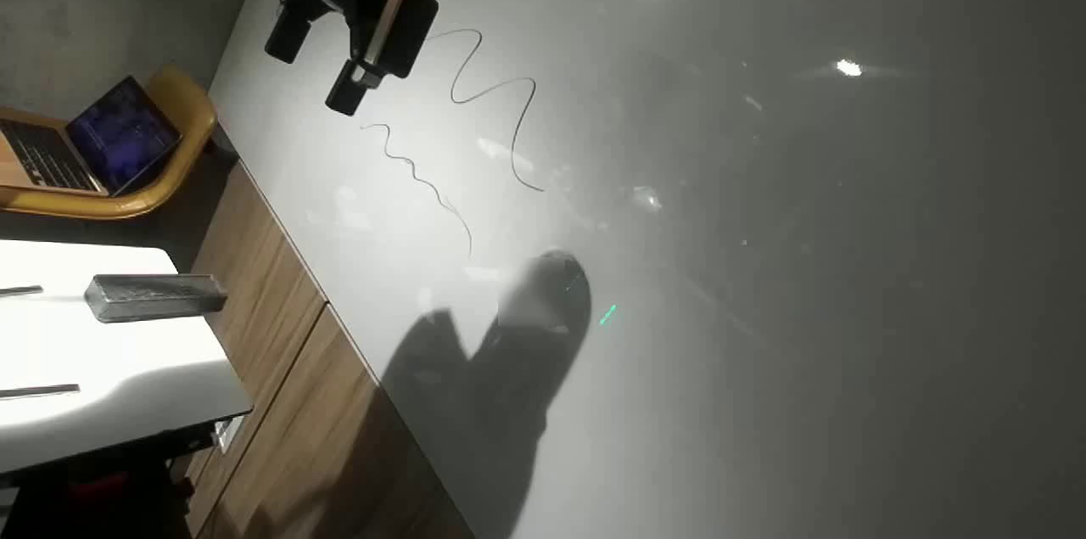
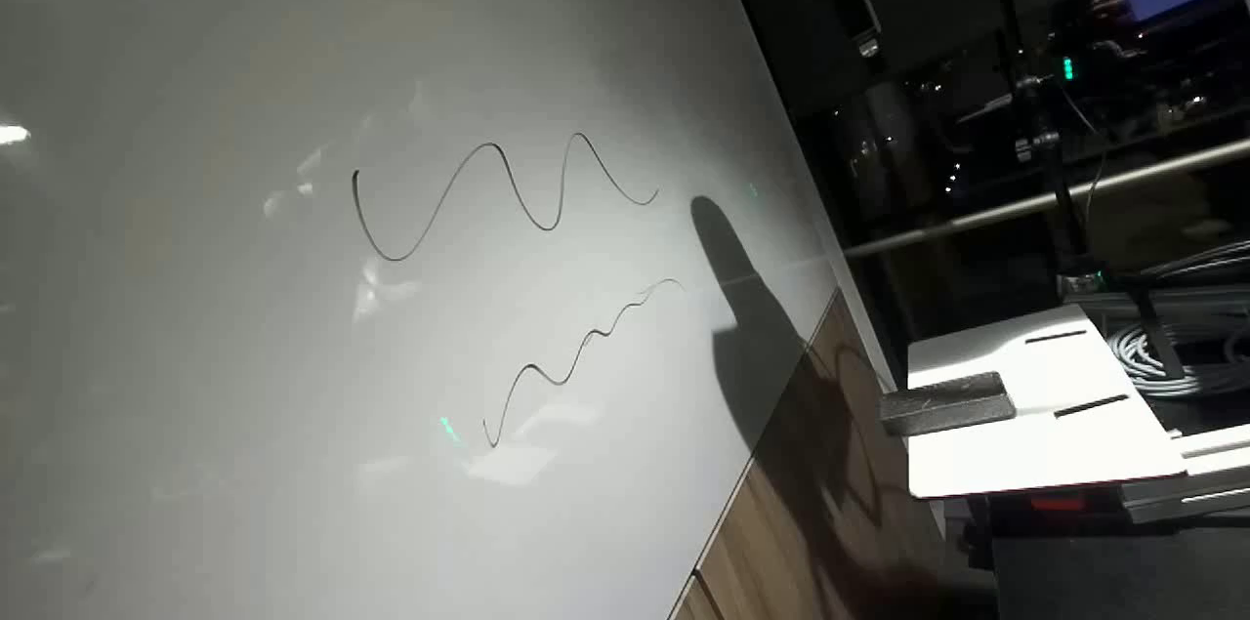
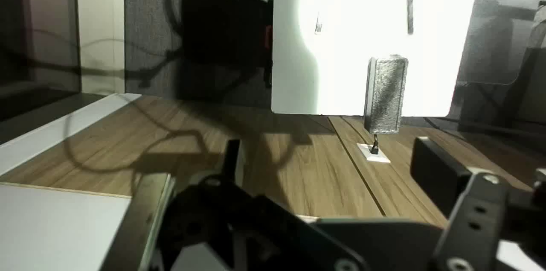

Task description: Use the eraser to wipe the whiteboard.

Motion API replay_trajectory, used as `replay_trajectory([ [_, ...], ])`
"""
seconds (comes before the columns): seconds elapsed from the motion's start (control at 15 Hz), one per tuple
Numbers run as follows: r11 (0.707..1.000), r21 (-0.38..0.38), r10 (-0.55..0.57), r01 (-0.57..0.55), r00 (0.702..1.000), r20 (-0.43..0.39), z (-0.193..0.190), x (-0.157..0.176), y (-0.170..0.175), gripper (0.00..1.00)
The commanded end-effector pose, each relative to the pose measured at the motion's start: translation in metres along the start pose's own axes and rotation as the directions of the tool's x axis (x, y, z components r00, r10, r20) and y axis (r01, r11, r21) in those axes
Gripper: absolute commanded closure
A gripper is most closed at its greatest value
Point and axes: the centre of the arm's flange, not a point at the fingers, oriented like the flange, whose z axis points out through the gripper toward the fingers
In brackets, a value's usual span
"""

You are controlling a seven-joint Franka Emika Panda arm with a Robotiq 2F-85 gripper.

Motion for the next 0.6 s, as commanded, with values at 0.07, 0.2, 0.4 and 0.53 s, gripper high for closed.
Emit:
replay_trajectory([
  [0.07,1.0,-0.001,0.0,0.0,1.0,-0.004,-0.0017,0.0001,0.0003,0.0],
  [0.2,1.0,-0.002,0.001,-0.001,1.0,-0.005,-0.0025,0.0002,0.0004,0.0],
  [0.4,1.0,-0.002,0.001,-0.001,1.0,-0.006,-0.0027,0.0002,0.0005,0.0],
  [0.53,1.0,-0.009,-0.005,0.005,1.0,-0.011,0.0002,0.0024,-0.0022,0.0],
])
